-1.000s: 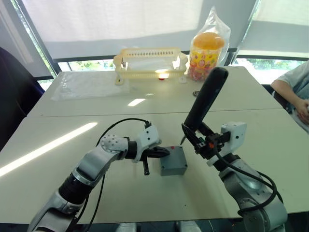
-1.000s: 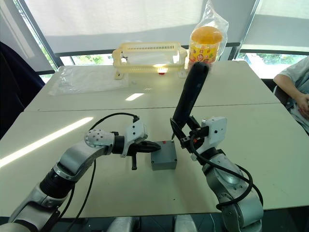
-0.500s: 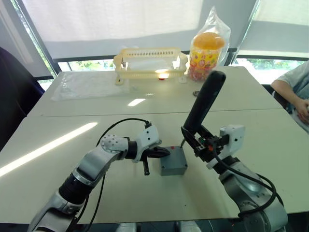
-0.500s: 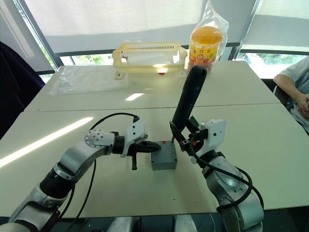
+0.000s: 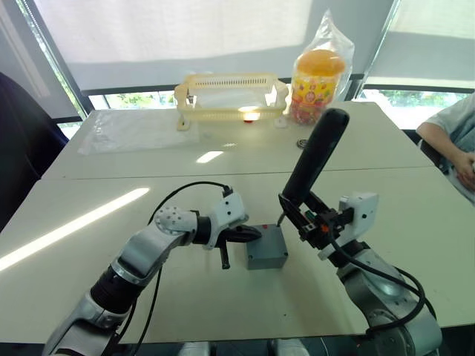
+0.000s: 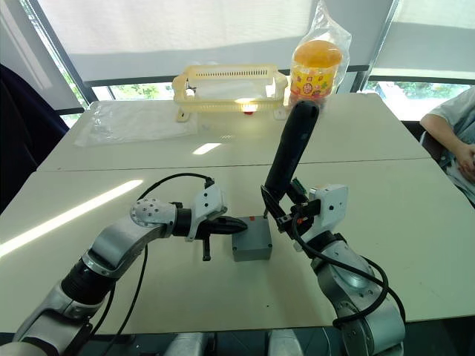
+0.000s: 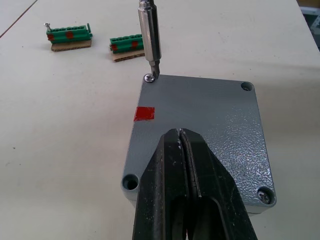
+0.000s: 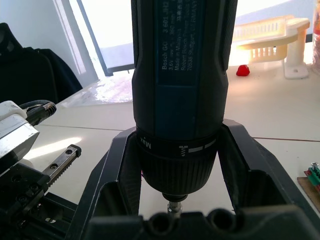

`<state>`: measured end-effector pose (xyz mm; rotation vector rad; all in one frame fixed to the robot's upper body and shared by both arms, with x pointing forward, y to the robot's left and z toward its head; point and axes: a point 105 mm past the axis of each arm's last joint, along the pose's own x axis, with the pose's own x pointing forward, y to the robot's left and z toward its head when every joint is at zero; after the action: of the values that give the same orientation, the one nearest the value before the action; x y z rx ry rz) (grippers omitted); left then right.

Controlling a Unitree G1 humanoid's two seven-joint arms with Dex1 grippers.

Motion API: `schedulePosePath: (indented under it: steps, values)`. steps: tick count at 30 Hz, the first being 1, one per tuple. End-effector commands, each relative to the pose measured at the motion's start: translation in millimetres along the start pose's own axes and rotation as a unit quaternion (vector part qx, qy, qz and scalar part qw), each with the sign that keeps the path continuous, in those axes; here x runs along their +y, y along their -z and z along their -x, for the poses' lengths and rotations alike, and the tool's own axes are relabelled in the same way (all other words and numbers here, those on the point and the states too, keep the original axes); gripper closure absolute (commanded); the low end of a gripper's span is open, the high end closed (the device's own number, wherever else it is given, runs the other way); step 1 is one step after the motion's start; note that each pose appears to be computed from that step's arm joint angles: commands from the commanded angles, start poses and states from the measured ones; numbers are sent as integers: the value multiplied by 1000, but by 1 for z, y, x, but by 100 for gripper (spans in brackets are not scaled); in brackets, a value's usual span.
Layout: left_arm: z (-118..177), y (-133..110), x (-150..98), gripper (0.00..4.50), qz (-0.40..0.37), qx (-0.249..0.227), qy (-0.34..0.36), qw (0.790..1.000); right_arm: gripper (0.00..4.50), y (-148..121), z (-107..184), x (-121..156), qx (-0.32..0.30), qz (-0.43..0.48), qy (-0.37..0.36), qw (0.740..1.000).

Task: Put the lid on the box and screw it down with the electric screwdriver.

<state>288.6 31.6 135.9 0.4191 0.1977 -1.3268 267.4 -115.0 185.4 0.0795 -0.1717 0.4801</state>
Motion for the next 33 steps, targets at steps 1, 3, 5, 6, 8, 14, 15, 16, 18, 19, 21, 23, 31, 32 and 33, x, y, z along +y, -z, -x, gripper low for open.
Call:
schedulePosePath:
  steps: [1, 3, 5, 6, 8, 14, 15, 16, 18, 19, 21, 23, 31, 32, 33]
  values:
    - [-3, 6, -4, 450, 4, 10, 8, 1000, 273, -19, 0, 3, -45, 16, -9, 999]
    - [-3, 6, -4, 450, 5, 11, 7, 1000, 273, -18, 0, 3, -44, 16, -8, 999]
    - [-3, 6, -4, 450, 5, 11, 7, 1000, 273, -17, -1, 2, -44, 16, -8, 999]
    - [-3, 6, -4, 450, 5, 11, 7, 1000, 273, -17, -1, 2, -44, 16, -8, 999]
    - [-3, 6, -4, 450, 5, 10, 6, 1000, 273, -16, -2, 1, -44, 16, -9, 999]
    - [-2, 6, -4, 450, 5, 11, 5, 1000, 273, -12, -2, 0, -43, 17, -10, 999]
    - [-2, 6, -4, 450, 5, 11, 5, 1000, 273, -12, -2, 0, -43, 17, -9, 999]
    - [-2, 6, -4, 450, 5, 11, 5, 1000, 273, -12, -2, -1, -44, 18, -9, 999]
    - [-2, 6, -4, 450, 4, 11, 5, 1000, 273, -11, -2, -1, -44, 18, -9, 999]
    - [-2, 6, -4, 450, 4, 11, 5, 1000, 273, -11, -2, -2, -44, 18, -9, 999]
    - [-2, 6, -4, 450, 4, 12, 4, 1000, 273, -11, -2, -2, -44, 19, -8, 999]
    - [-1, 6, -4, 450, 4, 12, 4, 1000, 273, -14, -1, -2, -49, 17, -9, 999]
    - [-3, 6, -5, 450, 5, 12, 9, 1000, 273, -23, -1, -1, -60, 21, -7, 998]
    - [-3, 6, -5, 450, 5, 12, 9, 1000, 273, -23, -1, -1, -59, 22, -6, 998]
    - [-3, 6, -5, 450, 5, 12, 9, 1000, 273, -24, 0, -1, -59, 22, -5, 998]
